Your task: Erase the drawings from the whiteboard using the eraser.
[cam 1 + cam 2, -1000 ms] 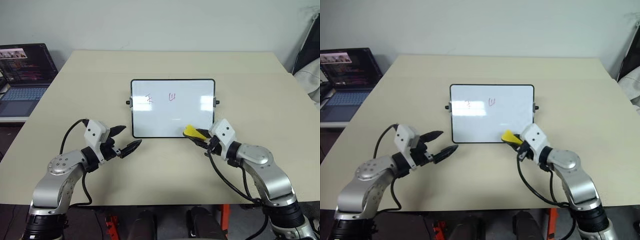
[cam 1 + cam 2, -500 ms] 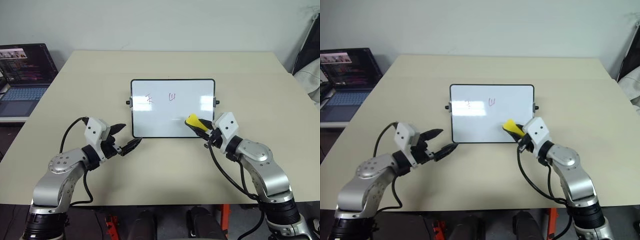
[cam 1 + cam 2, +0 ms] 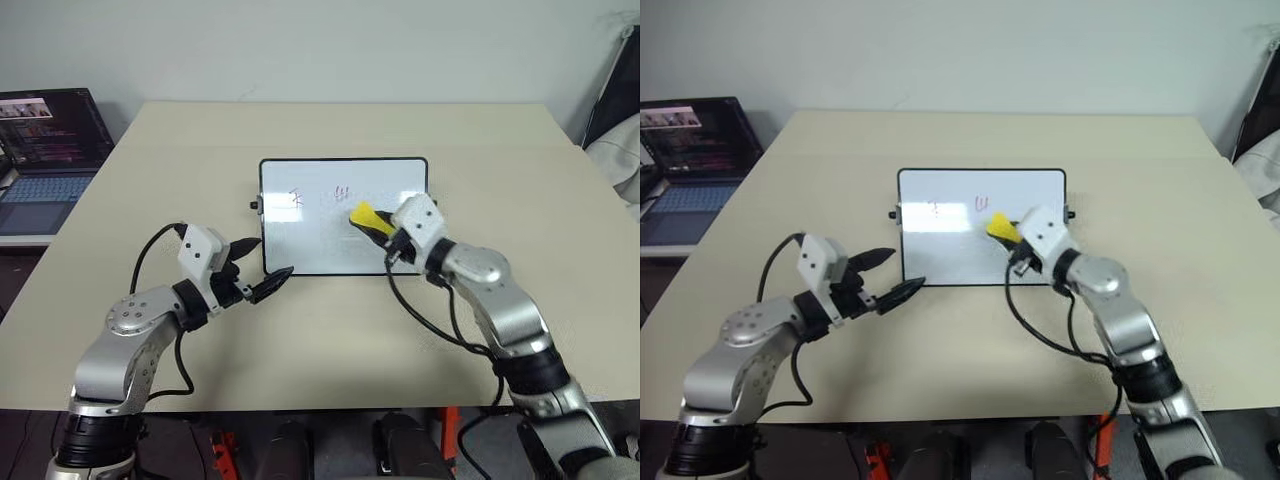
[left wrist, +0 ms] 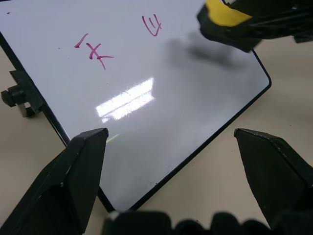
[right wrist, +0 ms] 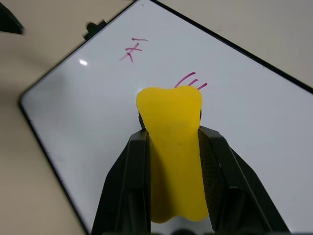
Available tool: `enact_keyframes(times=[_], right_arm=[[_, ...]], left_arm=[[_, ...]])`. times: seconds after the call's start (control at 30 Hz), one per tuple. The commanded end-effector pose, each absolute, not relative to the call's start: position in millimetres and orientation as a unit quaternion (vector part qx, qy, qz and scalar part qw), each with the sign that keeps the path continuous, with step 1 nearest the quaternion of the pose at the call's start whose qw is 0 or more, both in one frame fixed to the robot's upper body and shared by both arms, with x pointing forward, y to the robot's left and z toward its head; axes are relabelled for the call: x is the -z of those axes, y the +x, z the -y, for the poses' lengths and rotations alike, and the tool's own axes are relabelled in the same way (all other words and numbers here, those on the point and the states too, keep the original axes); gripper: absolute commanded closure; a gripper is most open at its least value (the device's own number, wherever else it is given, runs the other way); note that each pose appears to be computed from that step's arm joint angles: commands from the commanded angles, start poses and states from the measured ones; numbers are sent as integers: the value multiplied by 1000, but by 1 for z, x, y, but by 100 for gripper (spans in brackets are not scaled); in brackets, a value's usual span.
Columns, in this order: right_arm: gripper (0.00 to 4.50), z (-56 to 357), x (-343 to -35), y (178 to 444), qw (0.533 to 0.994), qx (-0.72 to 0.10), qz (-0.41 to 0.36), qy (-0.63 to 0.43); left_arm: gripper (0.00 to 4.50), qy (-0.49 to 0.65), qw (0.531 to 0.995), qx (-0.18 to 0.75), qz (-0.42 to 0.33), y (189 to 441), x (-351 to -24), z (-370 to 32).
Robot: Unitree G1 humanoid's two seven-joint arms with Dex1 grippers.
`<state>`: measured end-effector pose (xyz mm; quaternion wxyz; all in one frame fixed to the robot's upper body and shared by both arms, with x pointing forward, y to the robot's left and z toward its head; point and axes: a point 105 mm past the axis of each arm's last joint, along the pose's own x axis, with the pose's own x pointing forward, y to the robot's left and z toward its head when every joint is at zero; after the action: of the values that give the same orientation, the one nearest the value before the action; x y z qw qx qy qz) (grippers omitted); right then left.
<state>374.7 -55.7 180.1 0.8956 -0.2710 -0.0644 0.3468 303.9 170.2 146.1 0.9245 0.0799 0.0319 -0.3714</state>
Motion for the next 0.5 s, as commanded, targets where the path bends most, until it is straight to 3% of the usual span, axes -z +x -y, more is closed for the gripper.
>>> enact_keyframes(times=[0.03,0.17,0.37,0.5], right_arm=[[349,54,-189,397,891,-317,90,-311],[349,51,-186,409,878,-323,94,-341],[350,46,-154,401,838,-393,32,-377],[350,43,-183,419,857,-340,81,-379]], left_arm=[[0,95,917,386,-8,305,-156,-162],[0,96,915,392,-7,305,-155,-159],[0,99,915,392,-11,302,-154,-157],[0,100,913,394,-12,301,-153,-155]])
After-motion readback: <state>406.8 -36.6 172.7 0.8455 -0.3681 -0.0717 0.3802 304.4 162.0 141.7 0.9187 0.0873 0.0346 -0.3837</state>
